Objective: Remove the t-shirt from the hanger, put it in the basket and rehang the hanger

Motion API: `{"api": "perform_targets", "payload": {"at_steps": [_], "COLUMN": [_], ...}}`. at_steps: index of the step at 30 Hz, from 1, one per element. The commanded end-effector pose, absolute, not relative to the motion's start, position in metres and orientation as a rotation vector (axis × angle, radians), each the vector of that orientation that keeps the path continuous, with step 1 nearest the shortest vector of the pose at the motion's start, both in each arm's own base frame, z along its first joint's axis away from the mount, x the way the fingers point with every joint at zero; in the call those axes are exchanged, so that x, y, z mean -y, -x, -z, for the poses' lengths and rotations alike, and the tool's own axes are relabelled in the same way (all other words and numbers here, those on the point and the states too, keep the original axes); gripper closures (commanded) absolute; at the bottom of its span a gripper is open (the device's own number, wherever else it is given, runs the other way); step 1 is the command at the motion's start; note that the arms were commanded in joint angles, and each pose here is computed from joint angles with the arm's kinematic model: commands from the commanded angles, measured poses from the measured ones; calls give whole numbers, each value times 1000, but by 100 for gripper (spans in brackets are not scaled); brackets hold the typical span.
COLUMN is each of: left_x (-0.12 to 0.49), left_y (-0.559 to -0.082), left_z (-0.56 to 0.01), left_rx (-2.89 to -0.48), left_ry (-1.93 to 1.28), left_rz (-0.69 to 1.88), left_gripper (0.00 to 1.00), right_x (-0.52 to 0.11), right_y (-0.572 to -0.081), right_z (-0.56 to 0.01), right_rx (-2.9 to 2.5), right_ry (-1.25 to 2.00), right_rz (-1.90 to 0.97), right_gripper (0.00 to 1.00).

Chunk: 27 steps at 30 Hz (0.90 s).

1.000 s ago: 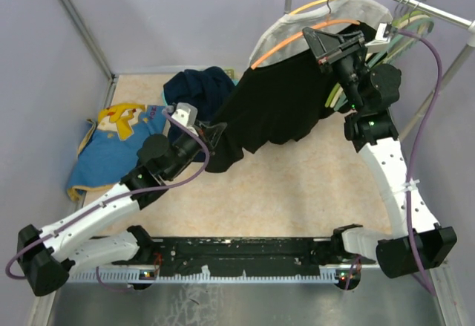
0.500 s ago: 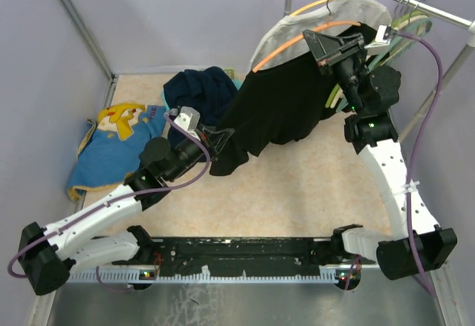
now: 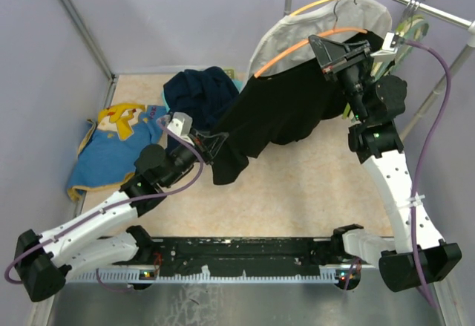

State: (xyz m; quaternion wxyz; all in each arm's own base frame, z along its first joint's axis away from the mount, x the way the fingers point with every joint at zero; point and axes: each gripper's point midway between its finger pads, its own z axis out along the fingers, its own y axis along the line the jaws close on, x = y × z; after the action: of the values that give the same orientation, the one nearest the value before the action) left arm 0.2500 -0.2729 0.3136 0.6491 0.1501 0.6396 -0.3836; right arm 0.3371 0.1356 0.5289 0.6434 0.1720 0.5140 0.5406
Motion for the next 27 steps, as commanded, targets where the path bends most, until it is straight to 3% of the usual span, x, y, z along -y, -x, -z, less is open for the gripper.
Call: {"api": "perform_targets", "payload": {"at_steps": [1,16,18,20,23,27], "left_x": [250,247,255,266,284,304], "left_y": [-252,-251,-254,-257,-262,-268], "left_z": [-288,-287,-307,-325,-355,-393], "left_rx": [-1535,-1526,-1487,-1458,-1402,-1329], "left_ry": [-267,-253,-289,-336,-401,-458], "left_rz": [791,793,800,803,825,850], "left_gripper": [100,99,86,62,36,31], "right_x": [-102,-103,-107,-109,-114,-119], "right_y": [-311,-308,-309,-311,-310,-307], "right_z": [-598,-601,-598,-592,-586,-581], "right_rx": [-894,-899,-918,-943,-973,-1003], "right_ry": [-369,-354,-338,-328,-305,-270], "right_rz": [-1168,-1161,-1166,-1160,-1158,-1155], "right_gripper": [100,100,100,100,100,100]}}
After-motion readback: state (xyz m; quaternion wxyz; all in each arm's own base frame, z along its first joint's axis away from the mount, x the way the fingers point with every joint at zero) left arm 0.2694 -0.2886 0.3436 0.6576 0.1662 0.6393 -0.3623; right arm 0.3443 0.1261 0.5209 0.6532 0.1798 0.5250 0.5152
